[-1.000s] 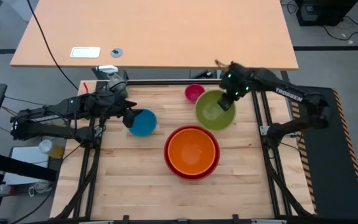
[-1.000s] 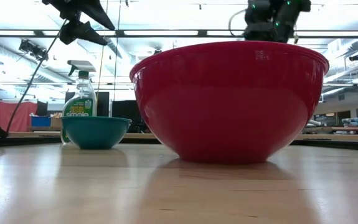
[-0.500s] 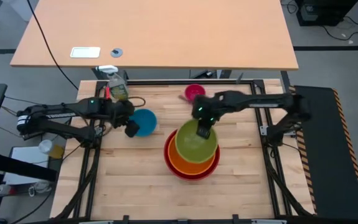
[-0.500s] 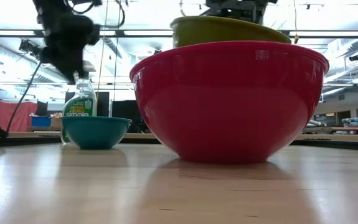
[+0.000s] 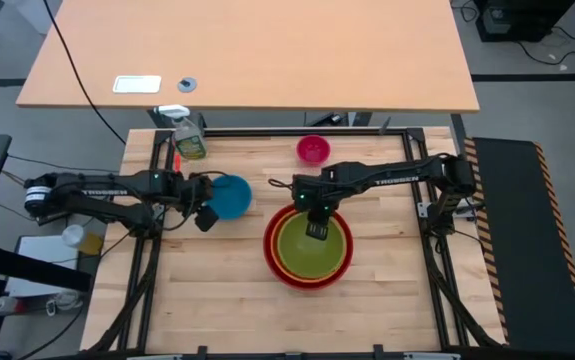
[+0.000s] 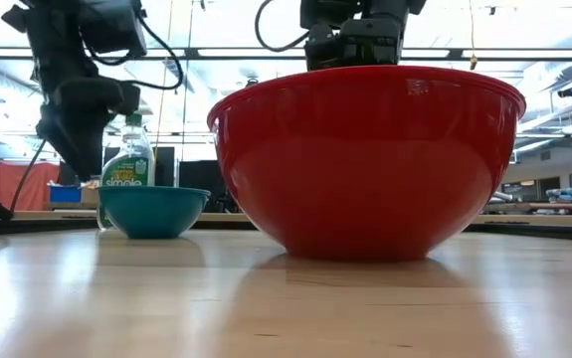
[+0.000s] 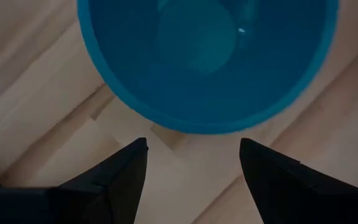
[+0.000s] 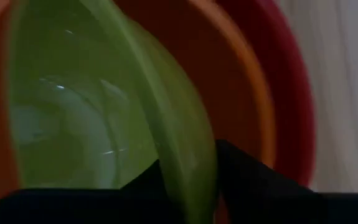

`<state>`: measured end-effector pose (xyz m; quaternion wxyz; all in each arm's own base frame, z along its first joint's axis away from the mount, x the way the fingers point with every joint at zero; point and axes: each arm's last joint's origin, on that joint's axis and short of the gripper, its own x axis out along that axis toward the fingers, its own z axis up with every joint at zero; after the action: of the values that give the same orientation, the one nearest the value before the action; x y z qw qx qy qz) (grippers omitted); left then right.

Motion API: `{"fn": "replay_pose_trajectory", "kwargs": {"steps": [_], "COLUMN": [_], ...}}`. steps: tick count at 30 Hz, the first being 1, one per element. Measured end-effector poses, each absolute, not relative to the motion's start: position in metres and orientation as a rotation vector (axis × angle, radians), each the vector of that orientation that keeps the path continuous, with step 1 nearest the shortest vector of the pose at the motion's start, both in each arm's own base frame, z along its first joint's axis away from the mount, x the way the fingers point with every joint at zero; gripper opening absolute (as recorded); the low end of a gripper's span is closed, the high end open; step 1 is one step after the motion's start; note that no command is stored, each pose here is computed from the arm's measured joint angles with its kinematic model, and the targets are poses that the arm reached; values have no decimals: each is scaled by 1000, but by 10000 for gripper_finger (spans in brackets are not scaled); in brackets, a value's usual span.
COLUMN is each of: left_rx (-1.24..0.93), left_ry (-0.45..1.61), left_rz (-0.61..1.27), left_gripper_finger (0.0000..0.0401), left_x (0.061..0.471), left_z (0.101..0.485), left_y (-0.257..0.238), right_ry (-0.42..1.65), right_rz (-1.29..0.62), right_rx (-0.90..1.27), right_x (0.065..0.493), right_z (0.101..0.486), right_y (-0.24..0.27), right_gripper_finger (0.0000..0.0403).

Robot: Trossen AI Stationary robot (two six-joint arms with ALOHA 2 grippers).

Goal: Nest bowls inside each other
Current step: Stack the green bowl on top of the orange bowl

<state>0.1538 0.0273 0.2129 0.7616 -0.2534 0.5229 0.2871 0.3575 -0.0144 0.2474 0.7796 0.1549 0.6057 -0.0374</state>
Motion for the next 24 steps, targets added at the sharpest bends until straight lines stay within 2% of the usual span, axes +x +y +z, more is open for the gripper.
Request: {"fn": "replay_pose_trajectory", "kwargs": {"steps": [9,13,19,24], "left_rx": [-710,-771,-892,-916], "left_ry": [1105,1024,956,965], "left_rz": [782,820,778,698], "left_gripper_finger": [259,259,259,259], "left_x": [147,148,149,151], "left_z": [201,192,182,189], "left_y": [40,49,57,54], "right_ry": [1304,1295,1278,1306], "right_rz": [-190,-232,-265,-261], "right_rx": [410,426,407,371], "right_x": [352,352,352,350], "right_z": [255,265,281,275], "right_y": [-18,-18,-18,-18], "right_gripper_finger": [211,247,259,249]}}
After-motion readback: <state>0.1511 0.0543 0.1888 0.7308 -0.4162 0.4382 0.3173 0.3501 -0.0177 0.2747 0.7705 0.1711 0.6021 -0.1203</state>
